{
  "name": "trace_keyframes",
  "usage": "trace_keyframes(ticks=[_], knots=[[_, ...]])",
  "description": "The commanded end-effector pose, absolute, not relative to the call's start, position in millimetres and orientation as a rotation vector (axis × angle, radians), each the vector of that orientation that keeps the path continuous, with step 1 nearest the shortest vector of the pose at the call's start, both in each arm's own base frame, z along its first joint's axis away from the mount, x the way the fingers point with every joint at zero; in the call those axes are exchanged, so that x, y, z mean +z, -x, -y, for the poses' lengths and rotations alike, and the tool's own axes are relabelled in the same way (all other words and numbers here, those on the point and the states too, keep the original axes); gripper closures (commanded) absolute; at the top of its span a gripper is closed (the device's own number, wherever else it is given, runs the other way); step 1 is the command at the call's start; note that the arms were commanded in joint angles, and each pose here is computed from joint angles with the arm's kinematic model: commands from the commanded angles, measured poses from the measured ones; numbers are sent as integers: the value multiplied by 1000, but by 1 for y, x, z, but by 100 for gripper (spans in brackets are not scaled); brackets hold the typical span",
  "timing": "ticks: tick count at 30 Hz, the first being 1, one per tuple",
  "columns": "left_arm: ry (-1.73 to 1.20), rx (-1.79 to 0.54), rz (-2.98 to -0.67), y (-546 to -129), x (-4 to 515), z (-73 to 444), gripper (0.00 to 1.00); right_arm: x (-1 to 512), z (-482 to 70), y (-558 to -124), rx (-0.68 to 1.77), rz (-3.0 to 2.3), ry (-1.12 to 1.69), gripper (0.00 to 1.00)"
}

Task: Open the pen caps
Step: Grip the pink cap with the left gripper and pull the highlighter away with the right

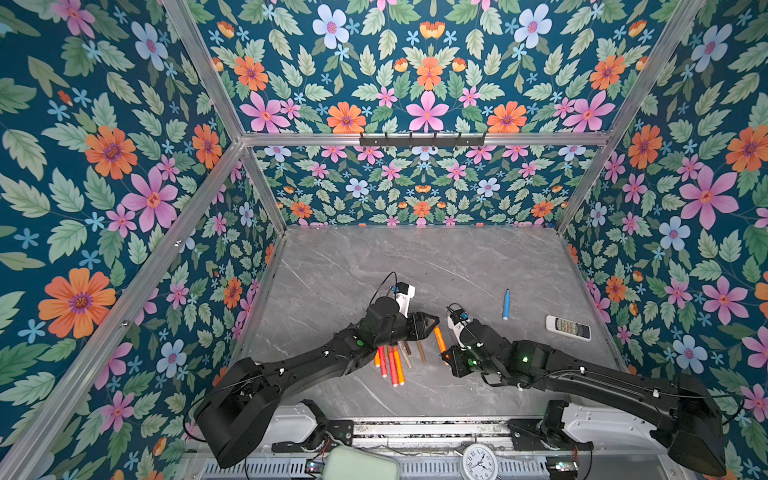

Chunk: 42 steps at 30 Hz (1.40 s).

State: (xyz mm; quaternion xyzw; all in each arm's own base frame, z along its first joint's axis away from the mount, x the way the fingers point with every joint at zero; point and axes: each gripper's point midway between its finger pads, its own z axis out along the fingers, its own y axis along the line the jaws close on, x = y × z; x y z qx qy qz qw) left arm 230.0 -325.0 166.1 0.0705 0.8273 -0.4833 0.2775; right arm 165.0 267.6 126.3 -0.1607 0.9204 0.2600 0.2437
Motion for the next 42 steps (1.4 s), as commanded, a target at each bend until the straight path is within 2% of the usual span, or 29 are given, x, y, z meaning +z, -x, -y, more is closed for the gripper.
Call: trace_keyframes(ticks=[1,10,17,20,23,27,32,39,42], knots=[[-210,-1336,-2181,-229,176,330,49,128,-271,-166,717,-2505,452,96],[-225,-1329,-2191,-228,173,332,58,127,-275,-164,735,-2512,469,97],[-248,-1344,-2196,-225,173,336,89,129,-274,-165,731,-2503,466,97],[-267,-1356,-2196,-223,174,339,99,129,-272,-166,721,-2499,458,97],[-274,-1364,-2190,-221,177,340,100,129,-270,-167,713,-2496,452,96],[-277,-1378,-2176,-220,182,342,100,127,-268,-167,704,-2499,447,76],[-286,-1396,-2168,-218,185,344,100,130,-269,-168,710,-2488,445,68],[-293,-1459,-2142,-213,192,349,100,133,-272,-171,709,-2477,447,69],[-293,-1490,-2132,-212,195,351,100,132,-274,-171,711,-2481,453,73]])
